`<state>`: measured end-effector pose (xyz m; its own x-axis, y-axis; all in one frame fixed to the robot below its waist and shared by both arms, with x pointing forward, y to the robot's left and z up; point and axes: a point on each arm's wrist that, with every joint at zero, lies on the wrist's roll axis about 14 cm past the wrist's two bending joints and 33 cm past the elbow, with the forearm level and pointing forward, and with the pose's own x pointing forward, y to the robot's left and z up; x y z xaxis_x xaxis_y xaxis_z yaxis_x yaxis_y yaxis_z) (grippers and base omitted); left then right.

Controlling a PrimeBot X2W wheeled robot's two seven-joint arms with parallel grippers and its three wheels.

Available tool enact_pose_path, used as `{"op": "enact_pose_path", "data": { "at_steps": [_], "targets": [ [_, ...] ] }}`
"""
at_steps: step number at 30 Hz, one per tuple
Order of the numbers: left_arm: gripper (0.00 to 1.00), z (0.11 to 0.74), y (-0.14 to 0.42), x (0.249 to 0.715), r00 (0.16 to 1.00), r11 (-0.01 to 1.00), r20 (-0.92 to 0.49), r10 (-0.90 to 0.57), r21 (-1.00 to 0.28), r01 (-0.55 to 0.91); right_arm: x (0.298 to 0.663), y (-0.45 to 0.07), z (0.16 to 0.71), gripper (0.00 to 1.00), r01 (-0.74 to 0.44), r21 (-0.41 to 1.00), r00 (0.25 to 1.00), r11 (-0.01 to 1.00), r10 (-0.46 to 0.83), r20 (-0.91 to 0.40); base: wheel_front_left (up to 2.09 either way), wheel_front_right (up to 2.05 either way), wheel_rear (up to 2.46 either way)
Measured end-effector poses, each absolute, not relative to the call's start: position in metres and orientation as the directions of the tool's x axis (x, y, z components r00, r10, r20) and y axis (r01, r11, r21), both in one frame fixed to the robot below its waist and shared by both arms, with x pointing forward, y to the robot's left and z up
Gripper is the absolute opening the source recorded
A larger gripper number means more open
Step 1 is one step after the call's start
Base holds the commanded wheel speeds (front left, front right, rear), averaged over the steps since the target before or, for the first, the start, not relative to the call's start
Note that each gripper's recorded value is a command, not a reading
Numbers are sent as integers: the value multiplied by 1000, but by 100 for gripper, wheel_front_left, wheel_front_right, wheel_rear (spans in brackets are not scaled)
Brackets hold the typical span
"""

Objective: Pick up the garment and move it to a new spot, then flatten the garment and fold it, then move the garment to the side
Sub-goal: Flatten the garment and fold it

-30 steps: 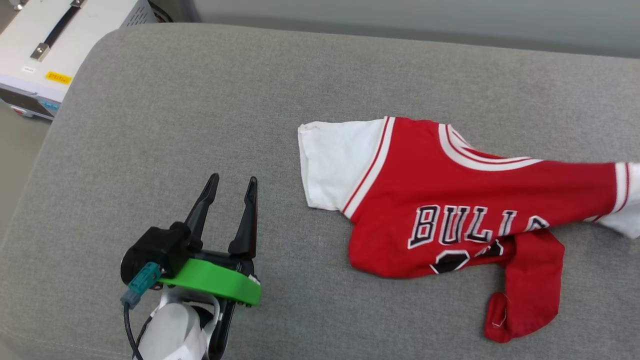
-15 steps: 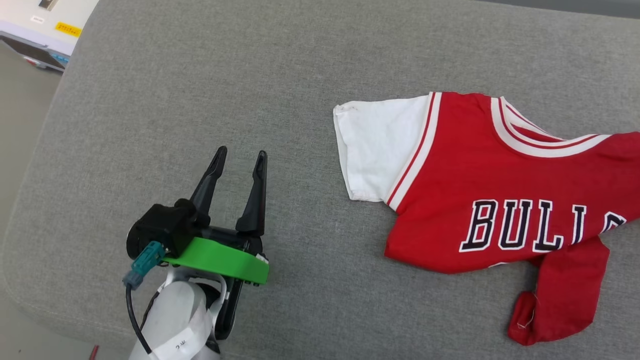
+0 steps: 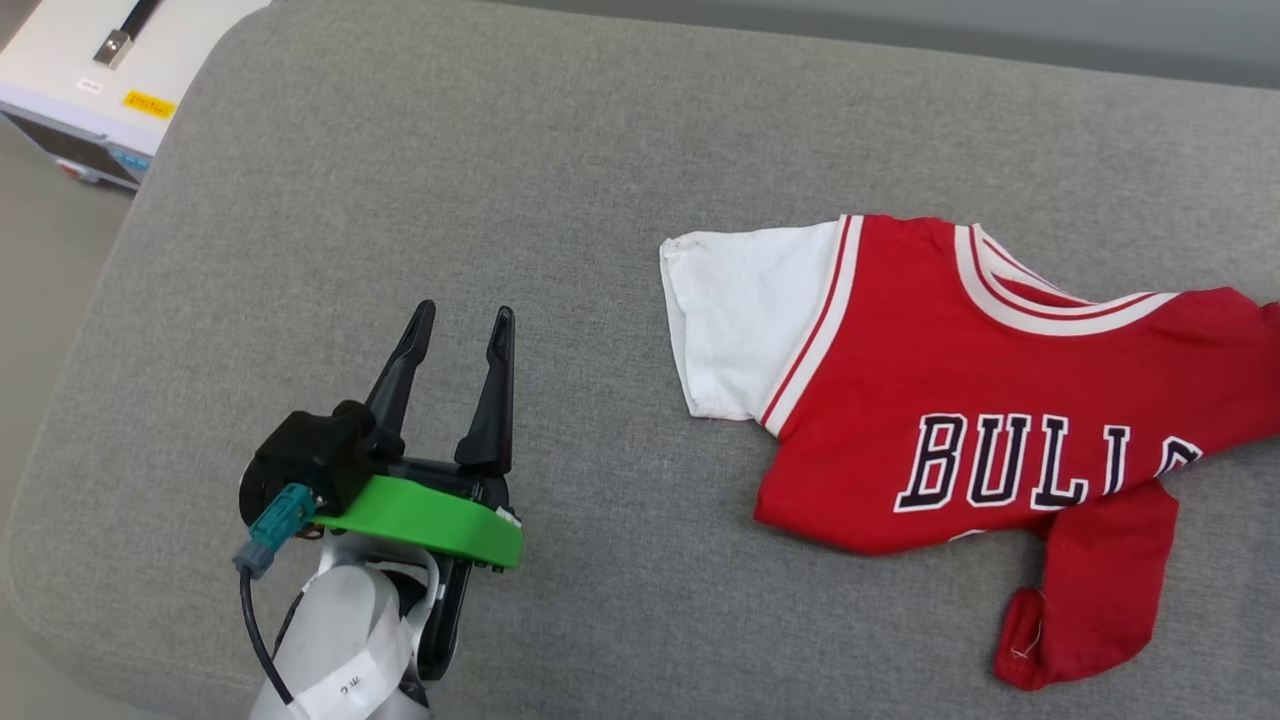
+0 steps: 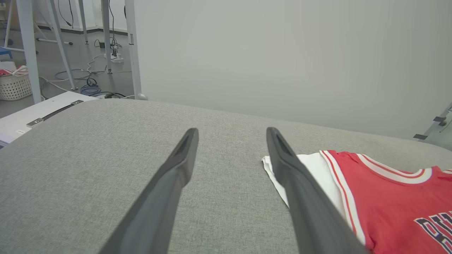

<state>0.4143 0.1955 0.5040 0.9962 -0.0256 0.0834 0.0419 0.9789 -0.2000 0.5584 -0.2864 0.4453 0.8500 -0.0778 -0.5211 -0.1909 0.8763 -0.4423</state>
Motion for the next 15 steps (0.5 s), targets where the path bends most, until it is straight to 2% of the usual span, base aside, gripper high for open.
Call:
{"op": "enact_pose_path", "data": {
  "at_steps": [6,15],
  "targets": [
    [100,522,190,406,990,974,132,-39,-215,67,552,-276,504,100,-112,-377,949,919,-14,-315,0,0,0],
    [100,535,176,391,983,961,172,-68,-252,111,497,-252,550,100,-78,-212,996,974,66,-64,0,0,0]
  ]
}}
